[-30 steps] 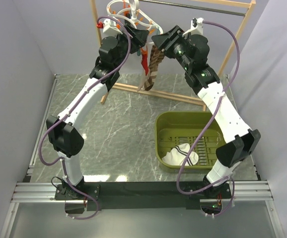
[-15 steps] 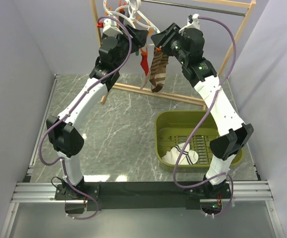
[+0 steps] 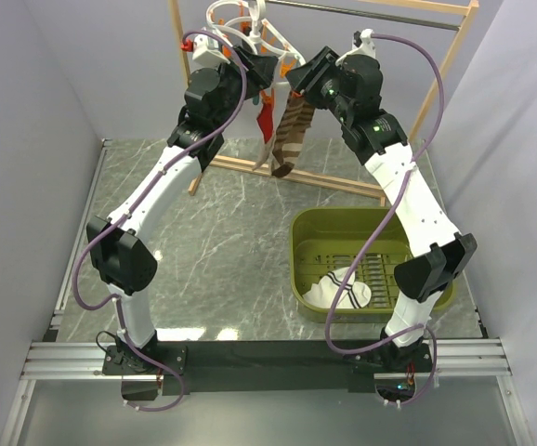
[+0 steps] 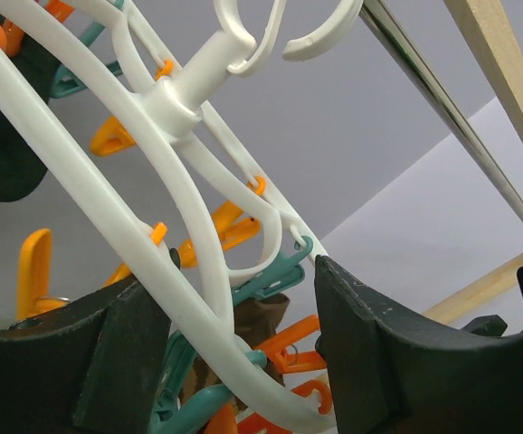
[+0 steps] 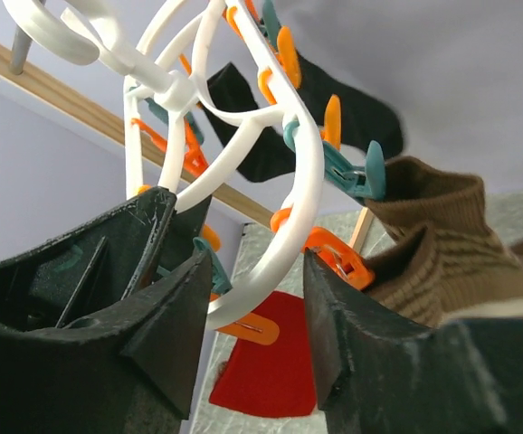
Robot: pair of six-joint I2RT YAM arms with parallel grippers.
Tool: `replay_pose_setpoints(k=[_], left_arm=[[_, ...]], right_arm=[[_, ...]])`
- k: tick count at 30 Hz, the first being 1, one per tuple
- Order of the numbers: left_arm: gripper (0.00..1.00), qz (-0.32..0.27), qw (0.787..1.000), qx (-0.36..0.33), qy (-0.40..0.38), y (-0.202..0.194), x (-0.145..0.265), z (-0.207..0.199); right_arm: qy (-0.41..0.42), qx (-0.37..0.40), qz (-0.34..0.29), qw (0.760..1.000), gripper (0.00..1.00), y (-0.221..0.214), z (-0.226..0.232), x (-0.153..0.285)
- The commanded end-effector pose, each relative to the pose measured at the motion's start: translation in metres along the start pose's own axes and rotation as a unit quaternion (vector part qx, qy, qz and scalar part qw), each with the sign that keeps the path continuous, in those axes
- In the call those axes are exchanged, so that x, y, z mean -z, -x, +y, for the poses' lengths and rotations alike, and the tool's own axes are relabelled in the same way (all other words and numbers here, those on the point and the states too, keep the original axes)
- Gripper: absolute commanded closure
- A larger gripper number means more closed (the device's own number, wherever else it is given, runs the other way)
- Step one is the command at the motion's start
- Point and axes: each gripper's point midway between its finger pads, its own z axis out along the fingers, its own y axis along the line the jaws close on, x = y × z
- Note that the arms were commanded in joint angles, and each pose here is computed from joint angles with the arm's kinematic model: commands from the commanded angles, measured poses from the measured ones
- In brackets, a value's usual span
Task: Clip the socks to the hanger
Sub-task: Rotate the hanger at the clothesline.
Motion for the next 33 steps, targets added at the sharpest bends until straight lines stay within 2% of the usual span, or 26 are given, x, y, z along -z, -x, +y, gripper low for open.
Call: replay_pose_setpoints(k=[1, 5, 6, 10, 13, 14, 19, 22, 23, 30, 33], left_arm=[[0.34, -0.042, 0.998, 0.0, -0.056, 0.037, 0.01, -0.04], [0.32, -0.049, 0.997, -0.01, -0.053, 0.043, 0.019, -0.041], [0.3, -0.048, 0.998, -0.013, -0.047, 0.044, 0.02, -0.038], [0.24, -0.045, 0.998, -0.013, -0.032, 0.056, 0.026, -0.029], [0.2, -0.039, 0.999, -0.006, -0.032, 0.074, 0.034, -0.016], [0.19, -0.054, 0.998, -0.007, -0.027, 0.091, 0.039, -0.011], [0.13, -0.06, 0.996, -0.036, -0.049, 0.115, 0.054, -0.017], [0.16, -0.084, 0.994, -0.061, -0.023, 0.131, 0.06, -0.01], [0.18, -0.098, 0.993, -0.062, 0.003, 0.142, 0.059, 0.006], [0.2, -0.104, 0.993, -0.053, 0.035, 0.149, 0.038, 0.035], [0.22, -0.088, 0.994, -0.014, 0.069, 0.143, 0.027, 0.055]], right_arm=[[0.016, -0.001, -0.024, 1.0, 0.49, 0.016, 0.014, 0.002], [0.014, 0.004, -0.033, 0.999, 0.6, 0.02, 0.015, -0.001], [0.015, 0.008, -0.04, 0.999, 0.67, 0.024, 0.017, 0.0], [0.012, 0.011, -0.06, 0.998, 0.76, 0.038, 0.012, -0.003], [0.015, 0.003, -0.062, 0.998, 0.76, 0.043, 0.007, -0.008], [0.013, -0.002, -0.065, 0.998, 0.76, 0.048, 0.001, -0.013], [0.03, -0.01, -0.061, 0.998, 0.76, 0.057, -0.002, -0.021], [0.032, -0.007, -0.072, 0.997, 0.75, 0.065, -0.001, -0.024], [0.034, -0.007, -0.08, 0.996, 0.74, 0.068, 0.0, -0.025], [0.035, -0.006, -0.086, 0.996, 0.73, 0.071, -0.001, -0.026], [0.034, -0.002, -0.084, 0.996, 0.72, 0.071, -0.002, -0.027]])
